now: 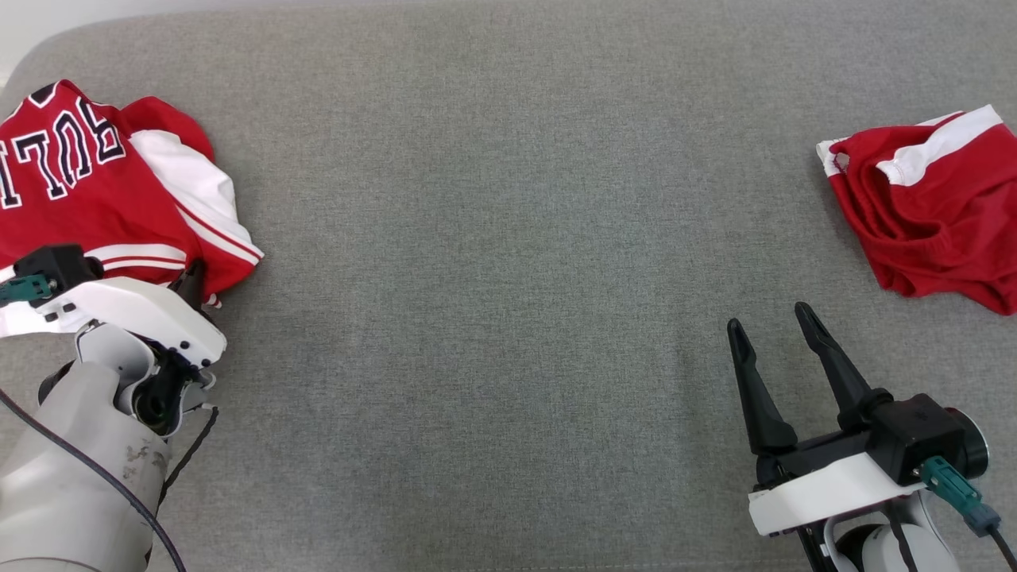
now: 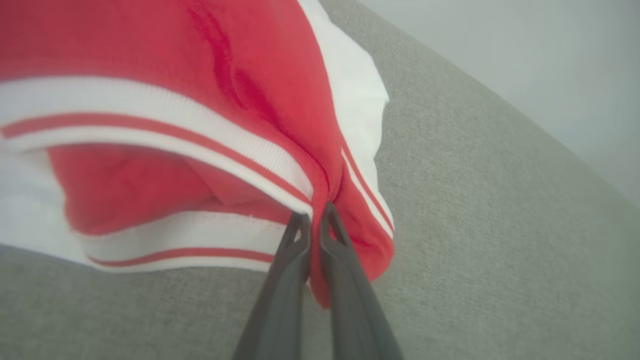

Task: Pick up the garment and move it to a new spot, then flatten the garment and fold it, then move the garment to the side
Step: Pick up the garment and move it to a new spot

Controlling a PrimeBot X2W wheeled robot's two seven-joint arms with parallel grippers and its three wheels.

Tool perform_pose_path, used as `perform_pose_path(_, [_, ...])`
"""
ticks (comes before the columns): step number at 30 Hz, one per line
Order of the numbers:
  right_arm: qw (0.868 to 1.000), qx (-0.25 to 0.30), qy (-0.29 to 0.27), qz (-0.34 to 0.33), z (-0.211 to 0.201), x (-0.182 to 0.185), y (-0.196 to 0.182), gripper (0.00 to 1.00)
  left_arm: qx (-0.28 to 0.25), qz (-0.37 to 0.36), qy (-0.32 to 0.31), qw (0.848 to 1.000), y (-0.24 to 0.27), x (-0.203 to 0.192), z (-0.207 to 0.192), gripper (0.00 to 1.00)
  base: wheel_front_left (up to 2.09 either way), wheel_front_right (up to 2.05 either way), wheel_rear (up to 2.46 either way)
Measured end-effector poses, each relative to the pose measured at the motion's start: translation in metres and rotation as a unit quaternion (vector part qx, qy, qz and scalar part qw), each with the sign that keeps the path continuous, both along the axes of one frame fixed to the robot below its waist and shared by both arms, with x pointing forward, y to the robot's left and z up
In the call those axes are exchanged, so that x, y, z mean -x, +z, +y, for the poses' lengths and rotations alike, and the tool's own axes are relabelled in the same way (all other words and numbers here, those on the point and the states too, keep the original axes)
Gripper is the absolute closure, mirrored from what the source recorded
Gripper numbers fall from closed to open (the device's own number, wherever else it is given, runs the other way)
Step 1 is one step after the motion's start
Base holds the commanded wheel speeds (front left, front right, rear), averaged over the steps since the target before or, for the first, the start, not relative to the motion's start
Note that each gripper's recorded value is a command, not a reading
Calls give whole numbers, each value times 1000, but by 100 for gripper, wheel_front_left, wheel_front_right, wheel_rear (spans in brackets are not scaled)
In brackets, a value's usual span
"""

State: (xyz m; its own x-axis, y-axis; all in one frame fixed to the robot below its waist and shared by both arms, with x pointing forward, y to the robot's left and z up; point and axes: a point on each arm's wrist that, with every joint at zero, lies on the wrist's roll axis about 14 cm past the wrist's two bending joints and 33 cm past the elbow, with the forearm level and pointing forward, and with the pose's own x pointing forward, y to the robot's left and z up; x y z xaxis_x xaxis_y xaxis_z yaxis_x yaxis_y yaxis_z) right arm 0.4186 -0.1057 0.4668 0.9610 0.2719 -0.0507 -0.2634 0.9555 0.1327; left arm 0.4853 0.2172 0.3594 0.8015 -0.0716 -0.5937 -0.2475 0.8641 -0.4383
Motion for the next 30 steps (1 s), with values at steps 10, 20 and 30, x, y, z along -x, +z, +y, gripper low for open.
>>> perform_pose_path(10, [1000, -5, 2, -16, 2, 0, 12, 0, 27, -101, -79, 991, 47, -16, -75, 100, 0, 0, 0])
perform_pose_path(20, [999, -2, -35, -30, -24, 6, 23, 0, 103, -147, -211, 961, 81, 0, -202, 100, 0, 0, 0])
perform_pose_path(30, [996, -4, -85, -37, -57, 21, 29, 0, 133, -145, -333, 922, 90, 28, -291, 100, 0, 0, 0])
